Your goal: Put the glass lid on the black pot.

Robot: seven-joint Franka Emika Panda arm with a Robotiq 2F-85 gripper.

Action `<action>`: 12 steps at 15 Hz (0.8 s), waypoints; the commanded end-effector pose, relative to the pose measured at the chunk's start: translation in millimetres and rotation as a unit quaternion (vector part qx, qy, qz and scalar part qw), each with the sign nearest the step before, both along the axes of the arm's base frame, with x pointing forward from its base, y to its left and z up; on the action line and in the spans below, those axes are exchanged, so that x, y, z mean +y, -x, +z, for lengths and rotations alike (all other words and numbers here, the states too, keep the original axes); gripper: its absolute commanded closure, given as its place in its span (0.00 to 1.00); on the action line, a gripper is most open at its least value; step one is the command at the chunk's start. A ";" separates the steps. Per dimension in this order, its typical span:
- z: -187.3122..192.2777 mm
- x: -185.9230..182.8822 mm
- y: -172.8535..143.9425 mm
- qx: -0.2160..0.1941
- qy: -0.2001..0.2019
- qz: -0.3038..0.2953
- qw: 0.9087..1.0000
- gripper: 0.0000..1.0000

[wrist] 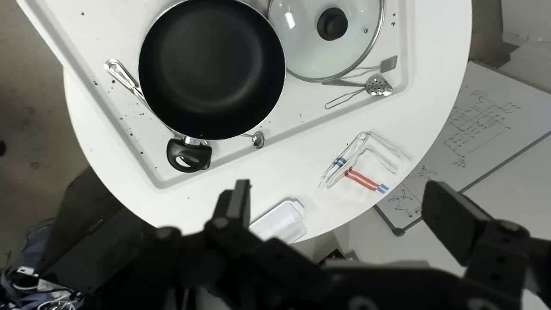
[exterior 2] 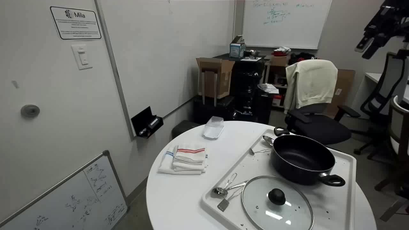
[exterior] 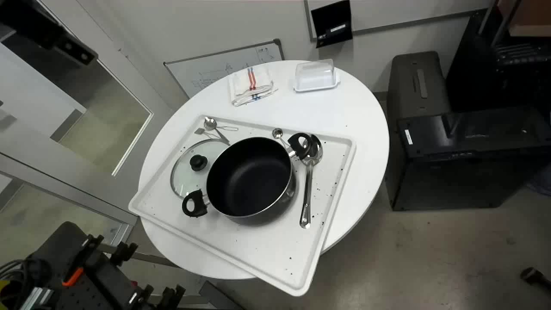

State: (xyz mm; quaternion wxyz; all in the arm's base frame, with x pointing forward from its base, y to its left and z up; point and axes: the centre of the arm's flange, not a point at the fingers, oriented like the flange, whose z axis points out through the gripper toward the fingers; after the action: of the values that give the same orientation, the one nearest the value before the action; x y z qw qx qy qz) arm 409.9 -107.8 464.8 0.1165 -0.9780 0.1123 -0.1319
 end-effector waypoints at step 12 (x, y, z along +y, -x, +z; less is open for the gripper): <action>-10.3 9.5 -12.1 -0.004 0.023 -0.013 1.000 0.00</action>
State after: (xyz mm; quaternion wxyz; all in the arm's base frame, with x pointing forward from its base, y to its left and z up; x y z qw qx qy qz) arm 411.1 -105.6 463.3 0.1121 -0.9788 0.1113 -0.1300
